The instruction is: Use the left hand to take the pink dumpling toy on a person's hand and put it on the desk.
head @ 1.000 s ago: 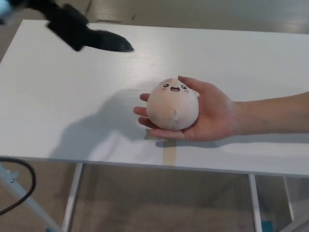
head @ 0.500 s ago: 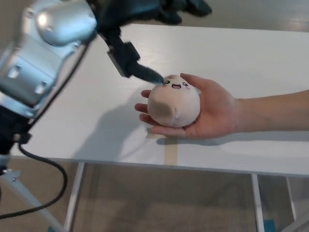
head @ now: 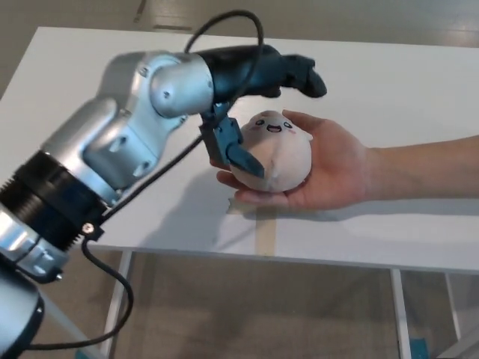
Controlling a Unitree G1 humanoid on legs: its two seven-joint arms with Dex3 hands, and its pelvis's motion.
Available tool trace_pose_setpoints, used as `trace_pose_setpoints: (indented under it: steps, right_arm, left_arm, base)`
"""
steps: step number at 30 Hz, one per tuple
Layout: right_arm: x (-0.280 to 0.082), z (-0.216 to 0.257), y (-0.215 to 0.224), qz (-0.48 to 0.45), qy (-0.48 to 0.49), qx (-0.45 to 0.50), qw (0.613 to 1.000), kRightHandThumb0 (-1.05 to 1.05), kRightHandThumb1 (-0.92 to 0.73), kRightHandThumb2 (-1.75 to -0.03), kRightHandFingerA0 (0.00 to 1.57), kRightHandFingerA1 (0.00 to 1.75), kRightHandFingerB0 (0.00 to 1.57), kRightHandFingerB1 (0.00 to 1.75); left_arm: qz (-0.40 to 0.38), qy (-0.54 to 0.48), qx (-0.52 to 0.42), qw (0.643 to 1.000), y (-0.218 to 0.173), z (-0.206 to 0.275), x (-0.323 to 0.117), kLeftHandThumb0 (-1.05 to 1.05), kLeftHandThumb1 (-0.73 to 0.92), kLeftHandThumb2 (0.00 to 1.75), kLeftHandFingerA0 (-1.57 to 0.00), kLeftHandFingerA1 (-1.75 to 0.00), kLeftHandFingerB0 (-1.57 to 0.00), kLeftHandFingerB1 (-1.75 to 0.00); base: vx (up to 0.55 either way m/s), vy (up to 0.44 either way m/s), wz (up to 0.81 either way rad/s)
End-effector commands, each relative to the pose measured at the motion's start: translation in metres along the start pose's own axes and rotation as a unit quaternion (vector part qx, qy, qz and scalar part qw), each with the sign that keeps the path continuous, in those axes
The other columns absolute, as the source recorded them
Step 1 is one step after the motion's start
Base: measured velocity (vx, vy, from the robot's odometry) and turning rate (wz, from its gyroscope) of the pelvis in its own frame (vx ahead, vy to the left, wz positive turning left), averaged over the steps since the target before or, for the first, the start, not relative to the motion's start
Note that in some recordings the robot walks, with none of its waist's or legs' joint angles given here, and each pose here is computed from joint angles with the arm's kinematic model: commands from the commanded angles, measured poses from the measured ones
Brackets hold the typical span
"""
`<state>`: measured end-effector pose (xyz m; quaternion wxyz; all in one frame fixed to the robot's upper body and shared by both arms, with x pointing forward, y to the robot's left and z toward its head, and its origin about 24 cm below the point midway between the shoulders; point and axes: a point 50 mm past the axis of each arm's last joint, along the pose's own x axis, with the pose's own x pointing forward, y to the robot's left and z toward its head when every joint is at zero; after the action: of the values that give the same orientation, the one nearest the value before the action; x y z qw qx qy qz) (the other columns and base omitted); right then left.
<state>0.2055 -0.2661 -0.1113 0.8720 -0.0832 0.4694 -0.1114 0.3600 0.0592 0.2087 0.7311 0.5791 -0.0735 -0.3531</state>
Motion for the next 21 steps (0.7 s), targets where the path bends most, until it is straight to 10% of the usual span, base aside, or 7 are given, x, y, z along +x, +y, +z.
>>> trace_pose_setpoints:
  steps: [1,21]
  right_arm:
    - [0.0,-0.005,-0.002,0.006,0.015,0.001,1.0,-0.22,-0.69,-0.61,0.61,0.43,0.56,0.43]
    - [0.0,-0.004,-0.001,0.007,0.014,0.002,1.0,-0.21,-0.68,-0.6,0.61,0.44,0.57,0.44]
  left_arm:
    - [0.002,0.029,0.04,0.999,-0.011,0.004,0.01,-0.28,0.17,0.8,-0.09,-0.51,-0.08,-0.5]
    - [-0.029,0.059,0.057,0.996,-0.048,-0.011,0.023,-0.27,0.19,0.82,-0.09,-0.51,-0.08,-0.5]
  base:
    - [0.0,0.0,0.0]
    - [0.0,0.0,0.0]
